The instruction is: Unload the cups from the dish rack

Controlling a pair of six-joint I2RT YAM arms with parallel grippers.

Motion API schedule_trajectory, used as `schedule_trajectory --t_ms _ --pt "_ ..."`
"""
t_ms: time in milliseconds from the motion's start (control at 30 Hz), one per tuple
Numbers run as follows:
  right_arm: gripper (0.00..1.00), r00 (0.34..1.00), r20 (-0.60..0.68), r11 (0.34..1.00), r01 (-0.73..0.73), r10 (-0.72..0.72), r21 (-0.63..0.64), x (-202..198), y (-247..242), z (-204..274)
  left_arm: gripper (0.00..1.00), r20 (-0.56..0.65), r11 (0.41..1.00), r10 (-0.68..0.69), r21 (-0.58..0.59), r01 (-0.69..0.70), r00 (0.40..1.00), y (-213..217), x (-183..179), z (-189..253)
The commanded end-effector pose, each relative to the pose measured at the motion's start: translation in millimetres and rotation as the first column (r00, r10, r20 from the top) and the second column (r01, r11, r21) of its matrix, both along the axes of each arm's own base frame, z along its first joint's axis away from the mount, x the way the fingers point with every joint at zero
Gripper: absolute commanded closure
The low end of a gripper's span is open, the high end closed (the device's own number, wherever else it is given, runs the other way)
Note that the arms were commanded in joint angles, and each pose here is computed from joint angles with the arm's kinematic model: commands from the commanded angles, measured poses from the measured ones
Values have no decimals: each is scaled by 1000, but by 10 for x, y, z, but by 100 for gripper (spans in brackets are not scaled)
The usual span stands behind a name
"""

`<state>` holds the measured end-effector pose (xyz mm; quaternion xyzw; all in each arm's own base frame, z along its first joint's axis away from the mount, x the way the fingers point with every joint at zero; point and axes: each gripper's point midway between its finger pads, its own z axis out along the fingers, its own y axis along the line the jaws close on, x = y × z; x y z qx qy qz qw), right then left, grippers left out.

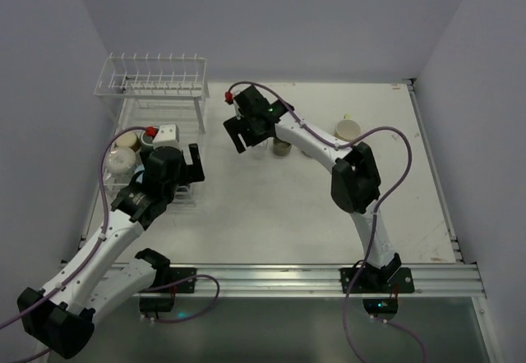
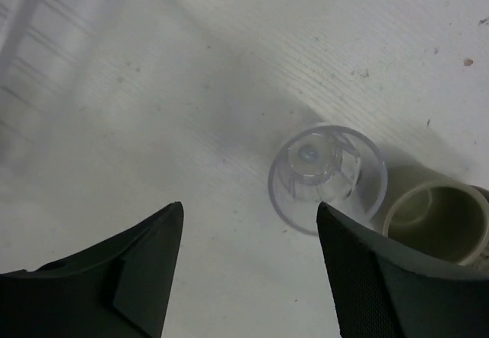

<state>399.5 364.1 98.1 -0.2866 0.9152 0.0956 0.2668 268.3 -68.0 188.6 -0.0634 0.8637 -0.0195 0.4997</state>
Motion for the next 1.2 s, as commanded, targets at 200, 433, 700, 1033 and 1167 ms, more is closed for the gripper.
schedule_trajectory --t_ms 200,433,700,1033,1167 --pt "23 986 164 916 -100 38 389 -514 57 1318 6 14 981 192 -13 -192 981 159 200 39" --pt "25 981 192 886 -110 24 450 -809 -164 1393 22 -45 943 328 -35 -330 943 330 229 -222" --pt "27 984 170 862 -127 48 491 -1032 -237 1308 19 -88 878 466 -72 -473 880 492 148 -272" --pt "27 982 180 842 -140 52 521 -1152 -284 1388 18 -205 865 488 -14 -501 848 422 192 -489" --pt "27 983 176 842 -141 55 521 -1171 -295 1369 19 -221 859 501 8 -512 837 436 195 -540"
